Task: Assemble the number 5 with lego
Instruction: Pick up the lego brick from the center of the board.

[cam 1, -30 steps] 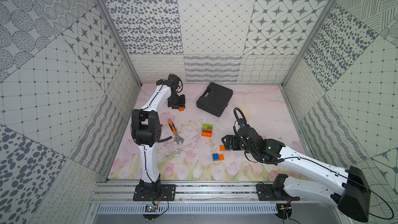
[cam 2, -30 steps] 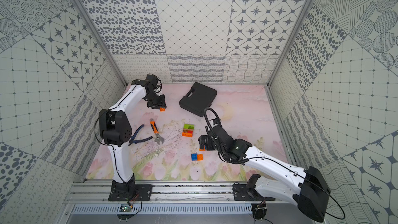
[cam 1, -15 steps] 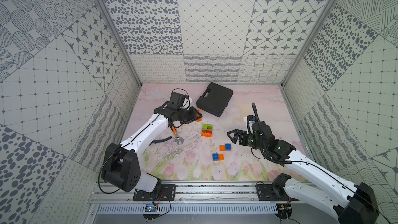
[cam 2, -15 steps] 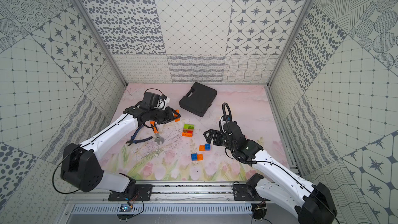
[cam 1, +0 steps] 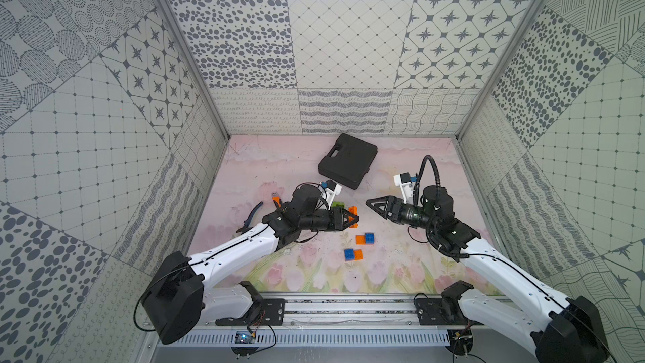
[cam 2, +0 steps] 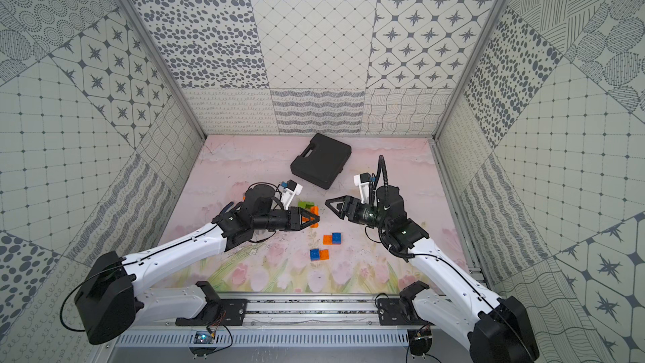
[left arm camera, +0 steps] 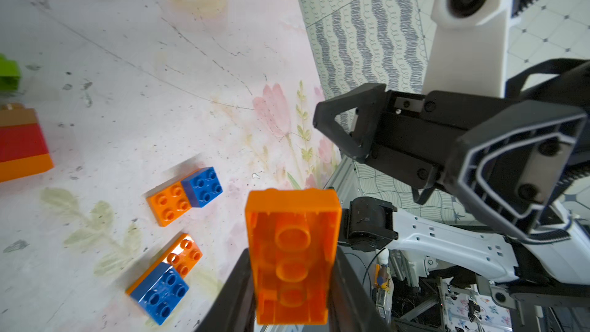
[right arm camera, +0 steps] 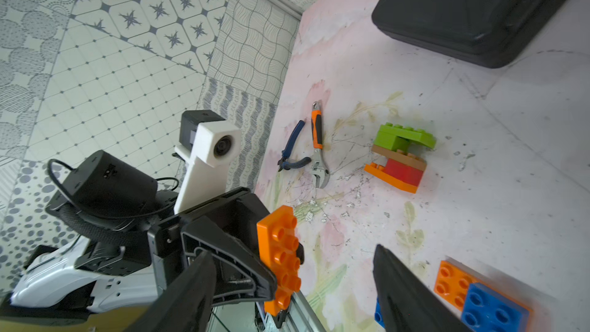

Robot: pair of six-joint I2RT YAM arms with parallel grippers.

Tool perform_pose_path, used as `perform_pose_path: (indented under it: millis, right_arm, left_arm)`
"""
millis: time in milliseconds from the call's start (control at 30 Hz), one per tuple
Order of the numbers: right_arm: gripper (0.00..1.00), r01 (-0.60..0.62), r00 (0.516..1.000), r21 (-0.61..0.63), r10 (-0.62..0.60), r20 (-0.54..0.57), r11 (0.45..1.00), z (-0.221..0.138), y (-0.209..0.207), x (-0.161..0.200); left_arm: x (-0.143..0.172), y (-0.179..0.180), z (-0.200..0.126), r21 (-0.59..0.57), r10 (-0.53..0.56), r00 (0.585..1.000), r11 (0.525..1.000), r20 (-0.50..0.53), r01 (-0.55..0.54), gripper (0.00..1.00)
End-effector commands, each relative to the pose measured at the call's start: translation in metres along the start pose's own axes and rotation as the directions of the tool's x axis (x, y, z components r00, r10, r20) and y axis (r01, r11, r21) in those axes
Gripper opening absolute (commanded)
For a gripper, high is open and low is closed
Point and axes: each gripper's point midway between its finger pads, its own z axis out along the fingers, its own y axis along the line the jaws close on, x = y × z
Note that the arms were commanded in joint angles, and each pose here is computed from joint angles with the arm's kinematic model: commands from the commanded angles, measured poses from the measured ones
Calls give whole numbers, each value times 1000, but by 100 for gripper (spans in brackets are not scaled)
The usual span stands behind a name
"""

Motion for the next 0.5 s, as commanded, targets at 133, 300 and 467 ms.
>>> perform_pose_path:
  millis: [133, 300, 467]
  right_arm:
    - [70, 15, 999, -199, -23, -36, 980, 0, 46, -8]
    - [64, 32, 998, -251, -44, -43, 967, -1, 58, -10]
    - [54, 0, 997, -319, -25, -74, 948, 3, 67, -12]
  left_arm:
    - [-20, -84, -2, 365, 143, 988, 918, 52, -152, 13]
    - [-16, -92, -4, 404, 160, 987, 901, 24, -156, 13]
    - [-15, -102, -10, 440, 175, 984, 882, 30, -170, 13]
